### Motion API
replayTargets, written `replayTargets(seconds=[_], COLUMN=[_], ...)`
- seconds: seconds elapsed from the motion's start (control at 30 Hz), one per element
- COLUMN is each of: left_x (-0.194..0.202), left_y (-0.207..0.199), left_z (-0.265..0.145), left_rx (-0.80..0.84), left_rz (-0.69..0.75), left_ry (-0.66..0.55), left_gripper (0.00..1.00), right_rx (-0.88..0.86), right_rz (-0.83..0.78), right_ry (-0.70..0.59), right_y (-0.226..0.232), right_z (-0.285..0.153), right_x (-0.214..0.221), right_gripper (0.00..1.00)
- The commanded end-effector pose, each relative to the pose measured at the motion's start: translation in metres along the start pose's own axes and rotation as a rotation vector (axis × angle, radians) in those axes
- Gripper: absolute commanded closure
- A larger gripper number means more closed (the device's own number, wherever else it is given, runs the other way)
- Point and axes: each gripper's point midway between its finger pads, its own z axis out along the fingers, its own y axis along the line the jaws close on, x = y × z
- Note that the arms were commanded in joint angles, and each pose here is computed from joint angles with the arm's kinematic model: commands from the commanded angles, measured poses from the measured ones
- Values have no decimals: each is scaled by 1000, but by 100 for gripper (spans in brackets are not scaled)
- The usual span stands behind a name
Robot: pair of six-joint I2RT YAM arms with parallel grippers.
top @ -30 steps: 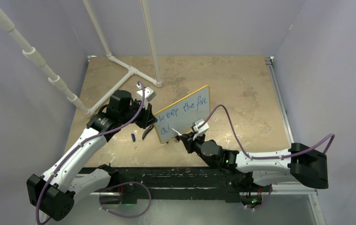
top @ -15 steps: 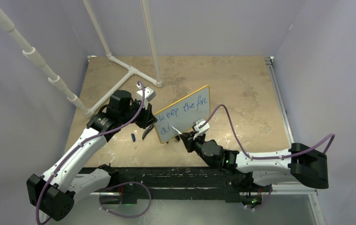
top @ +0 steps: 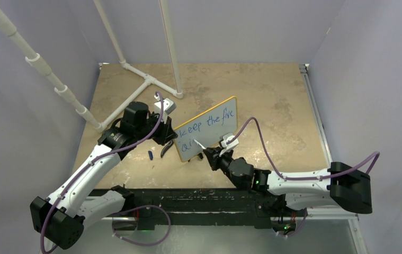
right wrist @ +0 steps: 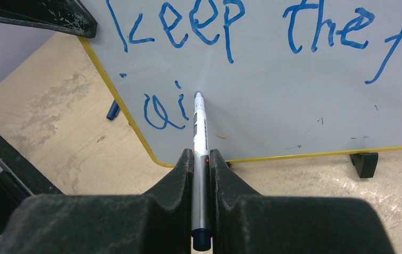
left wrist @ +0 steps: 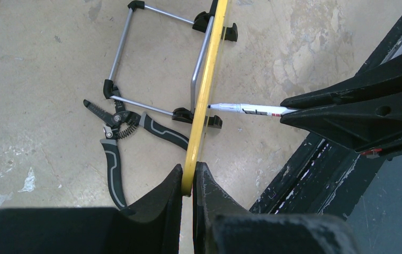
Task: Write a sentence on the whiteboard
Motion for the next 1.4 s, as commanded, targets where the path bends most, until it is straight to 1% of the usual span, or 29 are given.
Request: replayTargets(seconds=[0.0,0.33,1.37], left_x=[-8,-8,-8], left_y=[0,0,-2], left_z=[-1,-2,-2], left_rx=[-4,-5,4], left_rz=[12,11,12], left_ry=[-27,-28,-29], left_gripper=[100,100,100], right_rx=[7,-26,14], right_rz=[40,65,49], right_ry=[-71,-91,-102], right_y=[7,8,11], right_z=[4,-5,9], right_x=[-27,-37,-37], right_gripper=[100,100,100])
